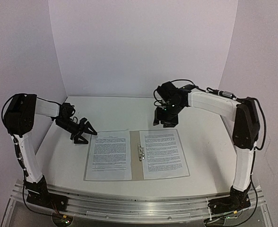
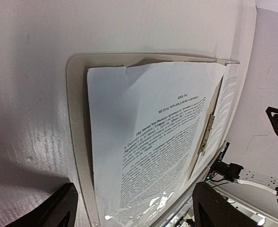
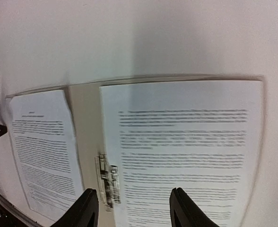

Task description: Put the files into the folder

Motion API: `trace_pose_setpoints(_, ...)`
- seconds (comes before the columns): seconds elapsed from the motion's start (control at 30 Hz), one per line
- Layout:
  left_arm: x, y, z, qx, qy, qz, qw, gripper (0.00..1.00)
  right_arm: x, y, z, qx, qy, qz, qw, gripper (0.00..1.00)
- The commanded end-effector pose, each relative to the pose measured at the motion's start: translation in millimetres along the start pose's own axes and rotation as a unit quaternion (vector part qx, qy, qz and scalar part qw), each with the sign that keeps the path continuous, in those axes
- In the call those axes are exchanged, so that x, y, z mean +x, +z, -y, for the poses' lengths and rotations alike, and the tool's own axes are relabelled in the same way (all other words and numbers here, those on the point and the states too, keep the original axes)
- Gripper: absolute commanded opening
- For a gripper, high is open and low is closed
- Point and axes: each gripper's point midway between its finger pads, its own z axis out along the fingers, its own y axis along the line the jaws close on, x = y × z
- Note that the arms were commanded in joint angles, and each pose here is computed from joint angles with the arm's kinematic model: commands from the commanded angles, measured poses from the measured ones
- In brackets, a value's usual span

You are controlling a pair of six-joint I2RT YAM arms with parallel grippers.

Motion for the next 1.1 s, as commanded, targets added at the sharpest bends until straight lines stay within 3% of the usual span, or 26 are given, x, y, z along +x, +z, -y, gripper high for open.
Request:
trace_pose_setpoints(0.0, -9, -14, -10, -0.063, 0.043, 0.039, 0.996, 0.87, 28, 39, -53, -0.021, -0.020, -0.032, 0.999, 0.53)
trace_pose_setpoints(0.2, 9, -4, -26, -0.065, 0.006, 0.027, 0.997, 0.88, 50, 56, -52, 0.008, -0.006, -0.043, 0.999, 0.63)
trace_pose_setpoints(0.3, 11, -3, -27, -0.066, 0.004, 0.026, 0.997, 0.88, 68, 60, -64, 0.017, -0.021, -0.048, 0.998, 0.63)
trace_pose_setpoints(0.47, 10, -4, -25, -0.062, 0.005, 0.029, 0.998, 0.88, 103, 79, -56, 0.104, -0.067, -0.060, 0.991, 0.62)
trace_pose_setpoints(0.57, 11, -2, -26, -0.063, 0.004, 0.025, 0.998, 0.88, 108, 88, -44, 0.155, -0.095, -0.058, 0.982, 0.62)
trace_pose_setpoints(0.73, 12, -1, -26, -0.059, 0.000, 0.024, 0.998, 0.88, 110, 99, -42, 0.174, -0.110, -0.056, 0.977, 0.58)
trace_pose_setpoints(0.83, 12, -1, -25, -0.056, 0.000, 0.024, 0.998, 0.88, 113, 109, -40, 0.179, -0.113, -0.060, 0.975, 0.49)
trace_pose_setpoints(0.97, 12, -1, -24, -0.054, 0.003, 0.023, 0.998, 0.88, 120, 119, -34, 0.183, -0.109, -0.071, 0.975, 0.28)
trace_pose_setpoints(1.07, 13, -1, -22, -0.047, 0.008, 0.021, 0.999, 0.88, 121, 118, -29, 0.168, -0.089, -0.079, 0.979, 0.20)
